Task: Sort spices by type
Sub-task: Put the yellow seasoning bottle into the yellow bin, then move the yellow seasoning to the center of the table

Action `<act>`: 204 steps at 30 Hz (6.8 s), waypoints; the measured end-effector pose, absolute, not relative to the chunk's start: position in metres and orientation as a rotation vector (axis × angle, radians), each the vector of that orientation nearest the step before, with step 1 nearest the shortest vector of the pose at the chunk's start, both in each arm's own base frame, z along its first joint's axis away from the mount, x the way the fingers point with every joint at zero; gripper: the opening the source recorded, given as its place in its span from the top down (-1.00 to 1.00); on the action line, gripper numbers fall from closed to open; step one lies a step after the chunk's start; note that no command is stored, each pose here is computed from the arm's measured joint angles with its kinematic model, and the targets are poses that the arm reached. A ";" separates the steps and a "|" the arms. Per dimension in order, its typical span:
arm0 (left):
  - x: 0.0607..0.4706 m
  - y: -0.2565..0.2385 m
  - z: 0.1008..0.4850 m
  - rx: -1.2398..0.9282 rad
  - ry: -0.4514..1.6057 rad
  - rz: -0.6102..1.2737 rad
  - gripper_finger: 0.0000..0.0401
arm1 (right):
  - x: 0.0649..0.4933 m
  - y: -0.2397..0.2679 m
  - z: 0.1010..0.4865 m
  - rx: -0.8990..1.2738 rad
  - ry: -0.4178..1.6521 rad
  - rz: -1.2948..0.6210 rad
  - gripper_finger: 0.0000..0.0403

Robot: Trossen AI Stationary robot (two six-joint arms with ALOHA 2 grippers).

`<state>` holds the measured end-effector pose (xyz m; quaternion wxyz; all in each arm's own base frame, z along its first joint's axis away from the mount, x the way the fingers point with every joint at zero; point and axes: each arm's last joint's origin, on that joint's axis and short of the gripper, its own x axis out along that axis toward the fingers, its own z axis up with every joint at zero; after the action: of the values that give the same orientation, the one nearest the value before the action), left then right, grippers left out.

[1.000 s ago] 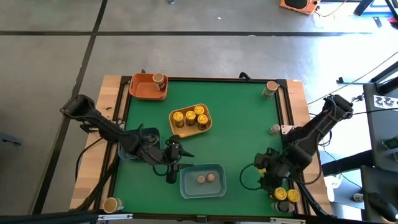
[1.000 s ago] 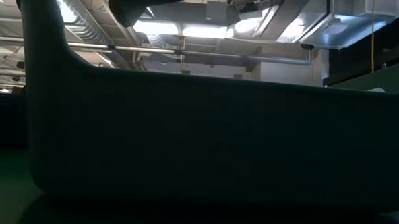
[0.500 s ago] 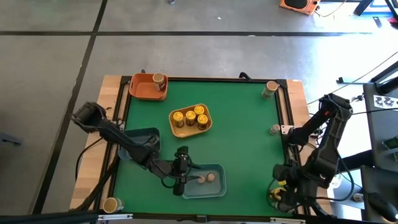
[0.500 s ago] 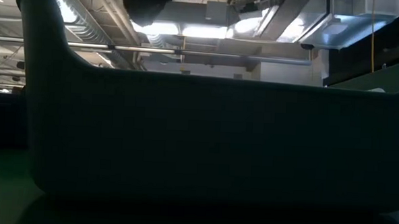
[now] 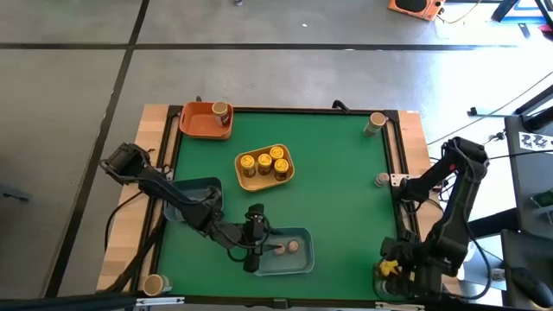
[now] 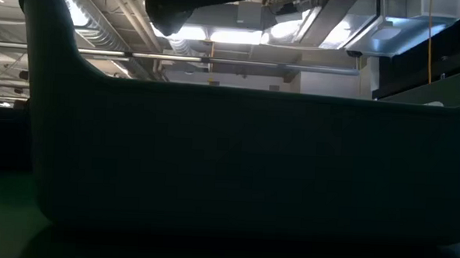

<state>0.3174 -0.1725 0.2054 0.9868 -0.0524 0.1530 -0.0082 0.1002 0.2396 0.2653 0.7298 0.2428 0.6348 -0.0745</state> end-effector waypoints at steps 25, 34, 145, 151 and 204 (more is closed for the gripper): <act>0.318 -0.170 0.205 -0.084 0.311 -0.013 0.16 | 0.104 0.255 0.228 0.508 1.512 -0.413 -0.66; 0.318 -0.170 0.205 -0.083 0.311 -0.013 0.16 | 0.105 0.256 0.225 0.453 1.492 -0.389 -0.19; 0.209 -0.113 0.200 -0.160 0.640 0.228 0.16 | 0.452 0.020 0.231 -0.242 1.241 -0.132 -0.69; 0.209 -0.113 0.200 -0.160 0.640 0.228 0.16 | 0.448 0.029 0.260 -0.264 1.246 -0.120 -0.74; 0.334 -0.201 0.205 -0.101 0.370 0.060 0.16 | 0.200 0.214 0.294 -0.034 1.278 0.045 -0.74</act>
<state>0.3337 -0.2008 0.2052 0.9812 -0.0501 0.1838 0.0298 0.2002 0.2136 0.2940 0.8023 -0.0158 0.5963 0.0212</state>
